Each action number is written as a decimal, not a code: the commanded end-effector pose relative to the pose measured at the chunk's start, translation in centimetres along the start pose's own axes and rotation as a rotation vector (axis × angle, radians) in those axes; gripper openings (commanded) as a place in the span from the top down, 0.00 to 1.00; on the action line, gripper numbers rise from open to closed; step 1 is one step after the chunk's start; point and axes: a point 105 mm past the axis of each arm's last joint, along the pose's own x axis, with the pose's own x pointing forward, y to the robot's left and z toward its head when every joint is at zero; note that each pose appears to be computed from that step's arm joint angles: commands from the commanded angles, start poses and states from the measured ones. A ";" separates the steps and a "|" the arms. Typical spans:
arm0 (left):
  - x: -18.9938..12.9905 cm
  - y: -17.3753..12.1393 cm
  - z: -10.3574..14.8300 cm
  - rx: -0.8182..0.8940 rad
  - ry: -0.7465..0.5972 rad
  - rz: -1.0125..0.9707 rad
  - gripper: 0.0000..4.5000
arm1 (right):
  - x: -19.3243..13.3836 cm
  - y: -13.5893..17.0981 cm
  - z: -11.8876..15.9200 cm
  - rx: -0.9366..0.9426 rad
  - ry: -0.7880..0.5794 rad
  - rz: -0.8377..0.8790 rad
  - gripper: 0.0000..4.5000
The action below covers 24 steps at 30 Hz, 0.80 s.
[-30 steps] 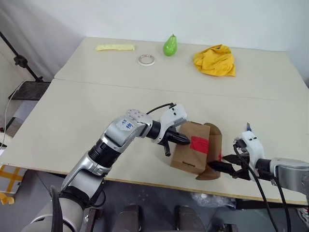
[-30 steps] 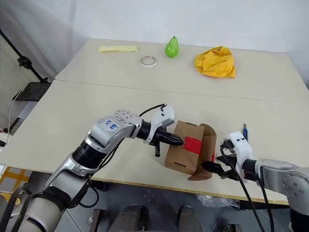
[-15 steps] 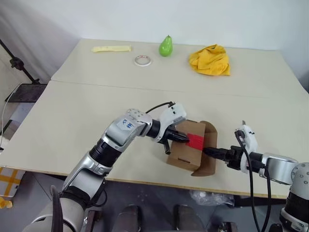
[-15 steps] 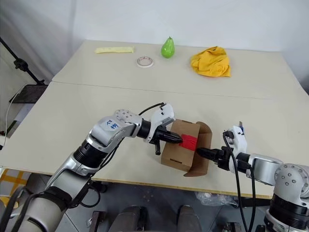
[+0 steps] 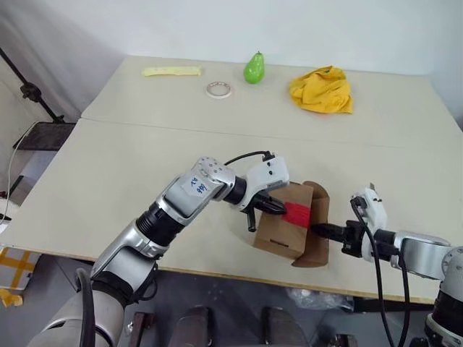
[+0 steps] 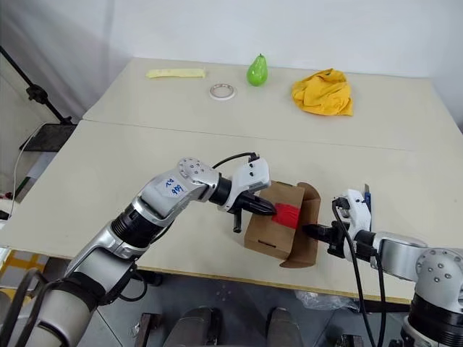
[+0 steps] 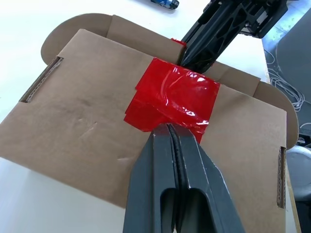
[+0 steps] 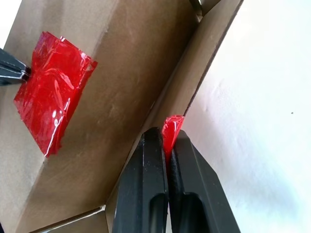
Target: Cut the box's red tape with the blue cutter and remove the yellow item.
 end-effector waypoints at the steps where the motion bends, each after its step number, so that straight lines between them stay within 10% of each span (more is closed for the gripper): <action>1: 0.1 0.9 -3.0 -0.074 0.094 0.048 1.00 | -1.9 -0.3 1.6 -0.048 -0.075 -0.078 0.99; 24: 1.2 0.5 -0.5 -0.075 -0.051 0.036 1.00 | -5.8 4.7 4.9 -0.299 -0.070 -0.233 0.99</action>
